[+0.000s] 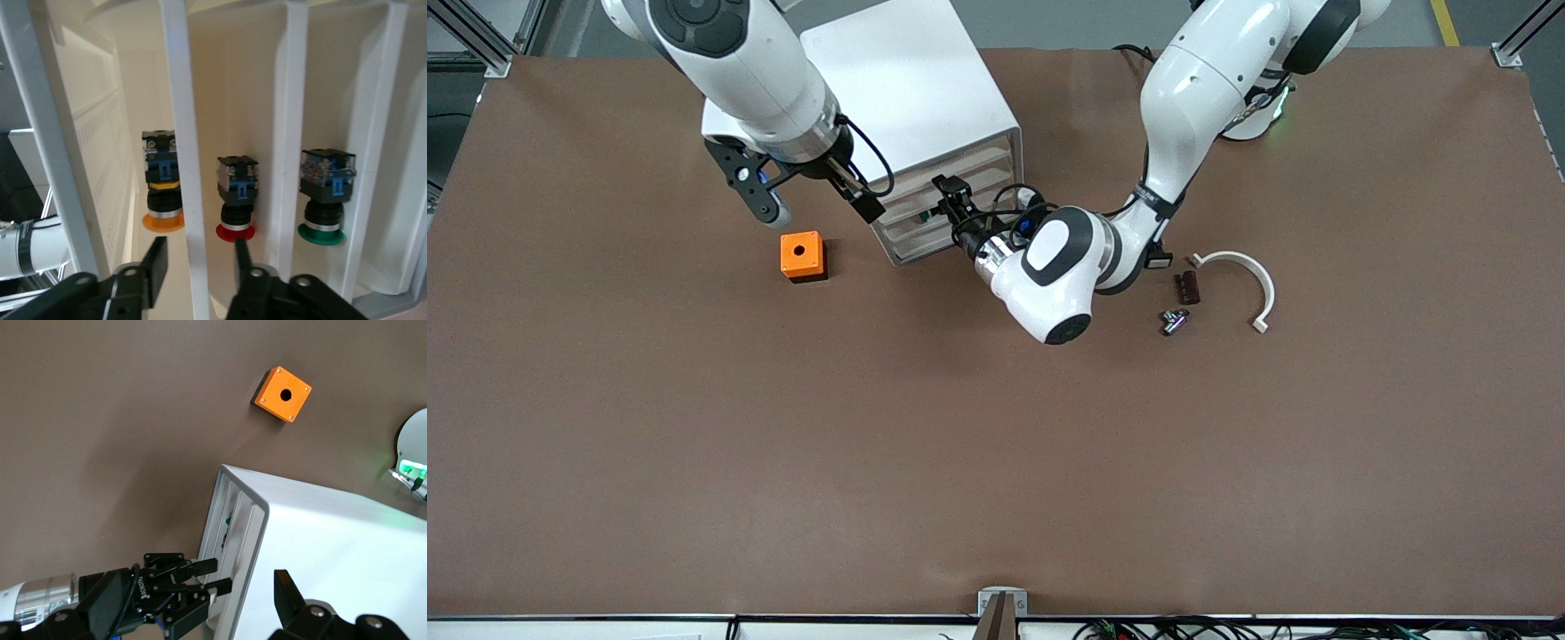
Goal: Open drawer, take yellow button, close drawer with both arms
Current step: 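Pull the drawer open with the left gripper while the right gripper reaches in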
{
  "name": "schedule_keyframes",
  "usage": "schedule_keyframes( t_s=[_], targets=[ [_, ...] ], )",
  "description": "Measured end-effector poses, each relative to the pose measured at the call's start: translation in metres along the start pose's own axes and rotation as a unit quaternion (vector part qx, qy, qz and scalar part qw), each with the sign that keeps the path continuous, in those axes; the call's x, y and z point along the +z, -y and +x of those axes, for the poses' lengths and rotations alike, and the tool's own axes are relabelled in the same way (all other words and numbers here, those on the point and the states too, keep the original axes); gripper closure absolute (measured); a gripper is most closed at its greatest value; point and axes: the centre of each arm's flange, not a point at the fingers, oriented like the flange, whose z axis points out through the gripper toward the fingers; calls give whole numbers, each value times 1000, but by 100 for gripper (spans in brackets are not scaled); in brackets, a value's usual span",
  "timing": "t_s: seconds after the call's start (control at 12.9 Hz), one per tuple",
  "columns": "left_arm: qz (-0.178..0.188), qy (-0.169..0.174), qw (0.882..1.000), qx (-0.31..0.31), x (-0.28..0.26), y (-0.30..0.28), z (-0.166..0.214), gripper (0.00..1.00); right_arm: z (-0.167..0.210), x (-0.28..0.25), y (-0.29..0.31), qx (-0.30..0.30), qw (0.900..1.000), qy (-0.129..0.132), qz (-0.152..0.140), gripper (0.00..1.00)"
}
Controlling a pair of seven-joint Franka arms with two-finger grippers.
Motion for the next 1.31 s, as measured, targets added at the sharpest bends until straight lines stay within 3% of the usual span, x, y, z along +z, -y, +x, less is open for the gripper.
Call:
schedule_keyframes(
  t_s=[0.46, 0.62, 0.93, 1.31],
  targets=[
    [13, -14, 1000, -19, 29, -12, 0, 63, -47, 22, 28, 54, 998, -3, 15, 0],
    [22, -14, 1000, -17, 29, -7, -3, 85, -62, 31, 35, 73, 997, -2, 24, 0],
    [22, 3, 1000, -20, 7, -13, -1, 85, -77, 41, 48, 124, 991, 3, 47, 0],
    [-2, 46, 999, -25, -56, -26, 6, 86, -76, 42, 52, 135, 990, 4, 50, 0]
  ],
)
